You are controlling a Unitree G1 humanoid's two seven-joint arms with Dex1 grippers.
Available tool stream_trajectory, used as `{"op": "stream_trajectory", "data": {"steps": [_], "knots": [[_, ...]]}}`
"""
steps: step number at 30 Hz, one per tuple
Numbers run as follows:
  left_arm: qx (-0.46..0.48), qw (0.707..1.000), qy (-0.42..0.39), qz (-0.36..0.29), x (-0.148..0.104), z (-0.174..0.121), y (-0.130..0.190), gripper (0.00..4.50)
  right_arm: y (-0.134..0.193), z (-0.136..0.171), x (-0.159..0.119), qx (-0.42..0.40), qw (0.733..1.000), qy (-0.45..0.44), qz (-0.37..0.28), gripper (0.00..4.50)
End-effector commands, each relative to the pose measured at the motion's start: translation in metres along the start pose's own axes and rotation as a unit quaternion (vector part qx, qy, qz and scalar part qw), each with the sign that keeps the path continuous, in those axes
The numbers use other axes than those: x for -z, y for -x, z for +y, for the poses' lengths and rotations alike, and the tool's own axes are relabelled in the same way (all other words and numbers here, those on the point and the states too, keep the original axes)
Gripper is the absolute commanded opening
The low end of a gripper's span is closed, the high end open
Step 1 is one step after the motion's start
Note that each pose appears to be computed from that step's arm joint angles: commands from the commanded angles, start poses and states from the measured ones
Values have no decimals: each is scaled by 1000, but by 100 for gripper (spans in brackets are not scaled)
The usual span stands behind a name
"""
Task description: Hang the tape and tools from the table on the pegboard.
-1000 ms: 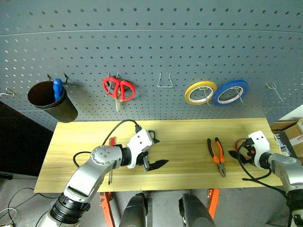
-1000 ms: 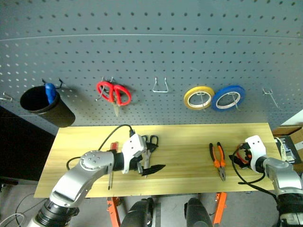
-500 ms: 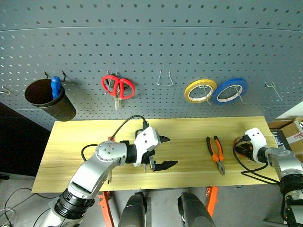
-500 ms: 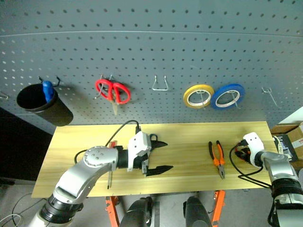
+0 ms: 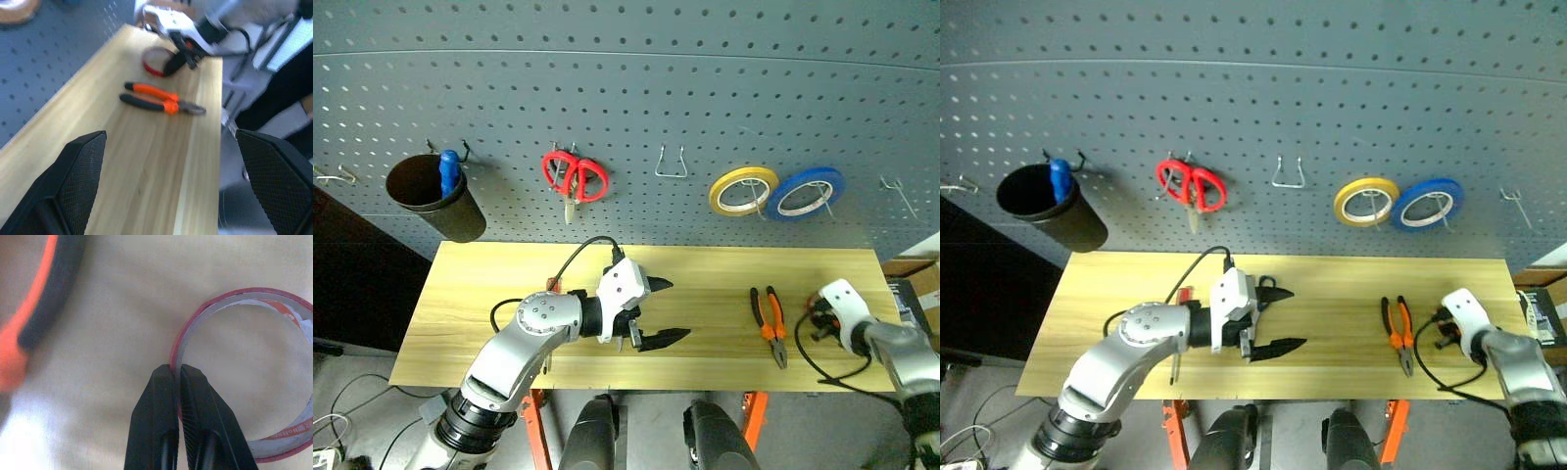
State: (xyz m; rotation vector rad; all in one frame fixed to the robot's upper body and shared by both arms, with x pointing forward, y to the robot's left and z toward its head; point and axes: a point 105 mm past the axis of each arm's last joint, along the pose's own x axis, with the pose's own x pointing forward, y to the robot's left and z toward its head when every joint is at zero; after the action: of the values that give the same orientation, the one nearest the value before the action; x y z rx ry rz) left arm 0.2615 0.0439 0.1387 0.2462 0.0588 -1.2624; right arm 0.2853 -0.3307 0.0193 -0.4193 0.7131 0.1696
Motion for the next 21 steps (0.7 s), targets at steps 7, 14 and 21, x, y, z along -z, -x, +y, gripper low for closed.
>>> {"op": "stream_trajectory", "data": {"steps": [7, 14, 21], "knots": [[34, 996, -55, -62, -25, -19, -5, 450, 96, 13, -59, 153, 967, 17, -204, 5], [34, 993, -70, -87, -37, -13, -10, 450, 143, 46, -121, 215, 899, 18, -381, 5], [45, 991, -60, -109, -46, -17, -14, 450, 142, 0, -144, 250, 872, -35, -420, 5]]}}
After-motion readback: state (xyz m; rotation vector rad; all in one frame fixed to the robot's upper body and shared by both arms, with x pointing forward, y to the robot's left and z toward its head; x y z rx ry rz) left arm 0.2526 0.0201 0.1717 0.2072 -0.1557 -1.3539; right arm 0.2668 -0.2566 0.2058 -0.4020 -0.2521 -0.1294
